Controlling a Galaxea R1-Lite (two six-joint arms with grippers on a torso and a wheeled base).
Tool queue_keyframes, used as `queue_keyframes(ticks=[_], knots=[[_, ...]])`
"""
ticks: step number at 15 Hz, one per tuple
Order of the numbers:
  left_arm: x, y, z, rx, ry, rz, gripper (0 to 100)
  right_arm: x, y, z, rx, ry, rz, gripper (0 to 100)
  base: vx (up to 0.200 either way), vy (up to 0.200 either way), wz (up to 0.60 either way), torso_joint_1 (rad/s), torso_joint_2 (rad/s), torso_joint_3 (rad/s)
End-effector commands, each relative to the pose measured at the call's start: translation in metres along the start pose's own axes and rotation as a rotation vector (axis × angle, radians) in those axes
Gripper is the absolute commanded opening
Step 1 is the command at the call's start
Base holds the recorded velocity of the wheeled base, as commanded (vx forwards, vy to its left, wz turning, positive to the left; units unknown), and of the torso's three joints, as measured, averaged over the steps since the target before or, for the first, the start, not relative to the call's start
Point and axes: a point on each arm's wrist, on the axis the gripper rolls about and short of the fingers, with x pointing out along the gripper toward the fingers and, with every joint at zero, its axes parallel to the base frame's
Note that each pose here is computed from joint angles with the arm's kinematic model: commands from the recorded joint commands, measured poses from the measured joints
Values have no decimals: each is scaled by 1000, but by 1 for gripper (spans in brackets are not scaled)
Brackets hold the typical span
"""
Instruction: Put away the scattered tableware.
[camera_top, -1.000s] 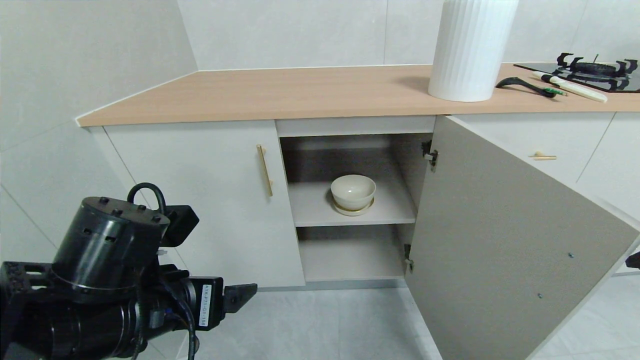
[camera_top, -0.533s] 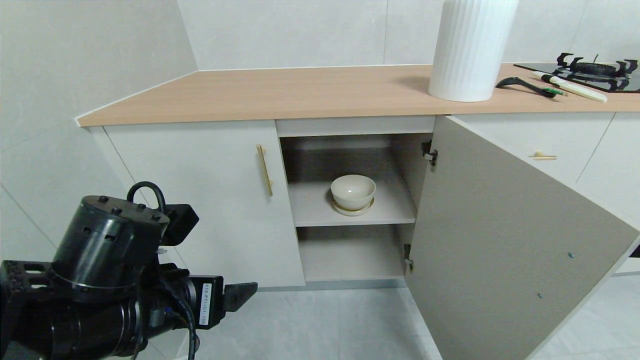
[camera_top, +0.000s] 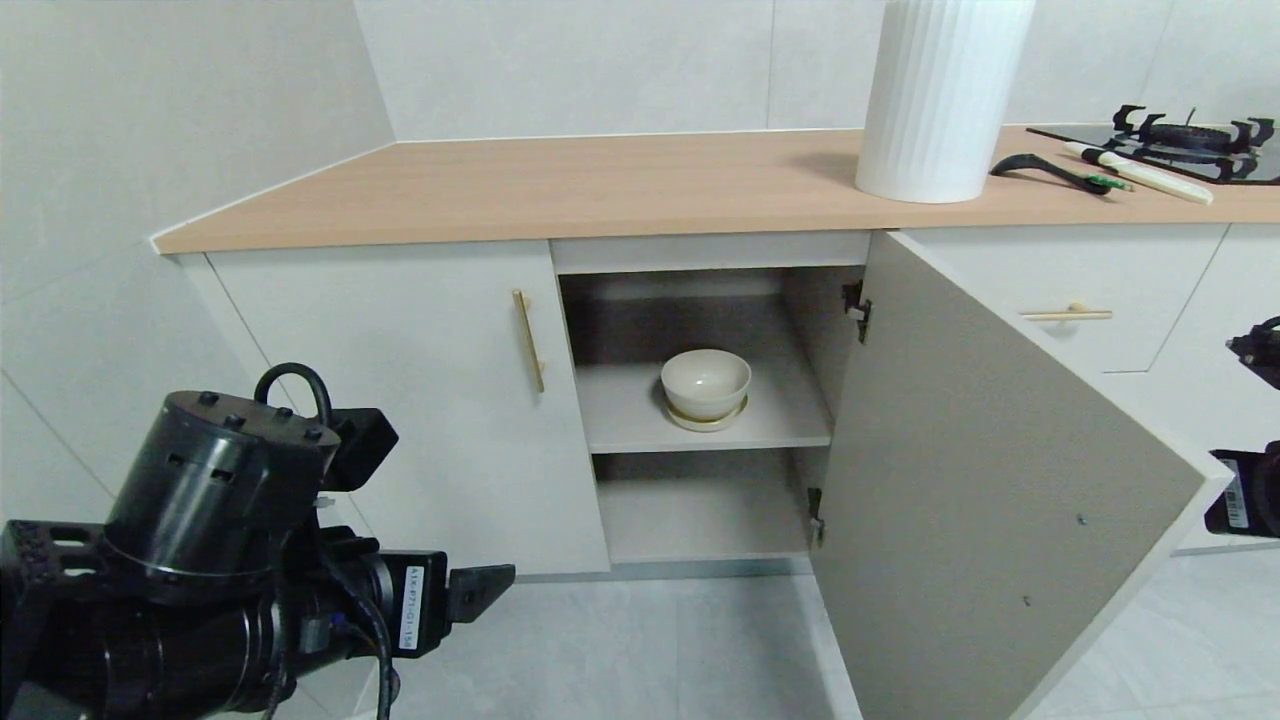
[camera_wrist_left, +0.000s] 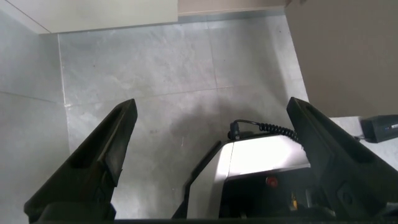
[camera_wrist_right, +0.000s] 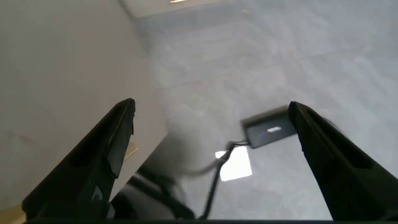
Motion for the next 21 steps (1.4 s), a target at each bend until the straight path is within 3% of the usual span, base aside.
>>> queue_keyframes(ticks=[1, 6, 14, 18, 21], knots=[[0, 0, 0, 0, 1, 1, 100, -2, 16, -3, -20, 5, 58, 100, 0, 0, 0, 0, 0, 0], [0, 0, 1, -1, -1, 0, 100, -1, 53, -13, -18, 49, 170, 100, 0, 0, 0, 0, 0, 0], [-2, 0, 2, -6, -11, -1, 100, 13, 102, -19, -44, 1, 335, 100, 0, 0, 0, 0, 0, 0], [-2, 0, 3, -11, -17, 0, 100, 32, 128, -4, -88, -5, 488, 100, 0, 0, 0, 0, 0, 0], [-4, 2, 5, -16, -32, 13, 100, 47, 145, 8, -101, -3, 498, 100, 0, 0, 0, 0, 0, 0]])
